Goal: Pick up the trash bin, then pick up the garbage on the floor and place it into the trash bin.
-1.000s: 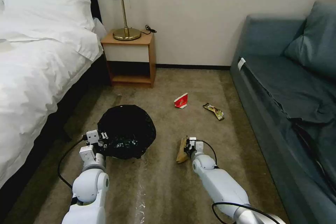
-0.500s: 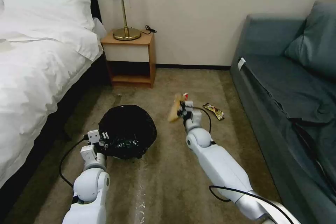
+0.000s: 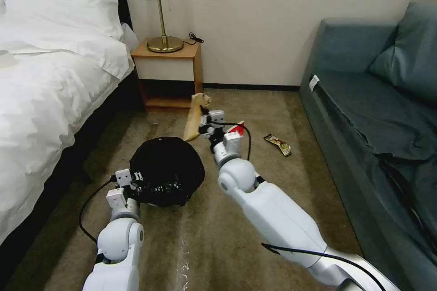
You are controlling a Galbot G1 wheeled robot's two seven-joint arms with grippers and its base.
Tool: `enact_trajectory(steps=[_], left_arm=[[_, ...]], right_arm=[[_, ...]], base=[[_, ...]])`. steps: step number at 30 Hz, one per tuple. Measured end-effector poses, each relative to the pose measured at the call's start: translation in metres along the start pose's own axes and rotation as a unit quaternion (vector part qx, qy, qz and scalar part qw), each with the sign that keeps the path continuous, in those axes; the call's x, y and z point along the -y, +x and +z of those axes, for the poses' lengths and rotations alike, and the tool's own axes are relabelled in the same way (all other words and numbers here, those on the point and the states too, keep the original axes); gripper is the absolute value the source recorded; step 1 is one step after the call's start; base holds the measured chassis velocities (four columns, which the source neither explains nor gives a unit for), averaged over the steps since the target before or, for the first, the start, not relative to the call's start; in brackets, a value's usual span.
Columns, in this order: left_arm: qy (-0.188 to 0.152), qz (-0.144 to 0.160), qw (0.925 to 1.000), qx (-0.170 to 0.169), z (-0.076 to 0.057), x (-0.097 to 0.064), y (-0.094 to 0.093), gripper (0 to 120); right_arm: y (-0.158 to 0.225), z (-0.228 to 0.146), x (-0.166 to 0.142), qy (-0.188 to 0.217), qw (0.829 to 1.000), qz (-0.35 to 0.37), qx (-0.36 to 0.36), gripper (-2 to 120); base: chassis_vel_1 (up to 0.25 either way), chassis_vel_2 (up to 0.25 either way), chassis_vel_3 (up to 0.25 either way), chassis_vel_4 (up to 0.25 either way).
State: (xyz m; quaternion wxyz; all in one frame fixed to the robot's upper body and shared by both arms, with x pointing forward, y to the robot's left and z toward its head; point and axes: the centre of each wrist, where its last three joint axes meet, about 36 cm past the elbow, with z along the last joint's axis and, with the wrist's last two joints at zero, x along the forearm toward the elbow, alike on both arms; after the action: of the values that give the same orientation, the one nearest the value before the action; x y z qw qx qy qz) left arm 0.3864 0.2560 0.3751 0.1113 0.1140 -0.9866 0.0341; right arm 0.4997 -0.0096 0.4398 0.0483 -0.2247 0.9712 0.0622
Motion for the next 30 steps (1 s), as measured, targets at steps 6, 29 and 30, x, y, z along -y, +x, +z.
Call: enact_trajectory(steps=[6,29,30], left_arm=[[0.000,0.003,1.0000,0.005,-0.003,0.004,0.002,5],[0.003,0.006,1.0000,0.004,-0.002,0.020,0.000,5],[0.003,0.006,1.0000,0.004,-0.002,0.020,0.000,5]], right_arm=[[0.007,0.031,-0.019,0.010,1.000,-0.014,-0.019,0],[0.034,0.080,-0.037,0.035,0.998,-0.026,-0.053,41],[0.034,0.080,-0.037,0.035,0.998,-0.026,-0.053,41]], base=[[0.000,0.000,0.000,0.000],[0.000,0.000,0.000,0.000],[0.000,0.000,0.000,0.000]])
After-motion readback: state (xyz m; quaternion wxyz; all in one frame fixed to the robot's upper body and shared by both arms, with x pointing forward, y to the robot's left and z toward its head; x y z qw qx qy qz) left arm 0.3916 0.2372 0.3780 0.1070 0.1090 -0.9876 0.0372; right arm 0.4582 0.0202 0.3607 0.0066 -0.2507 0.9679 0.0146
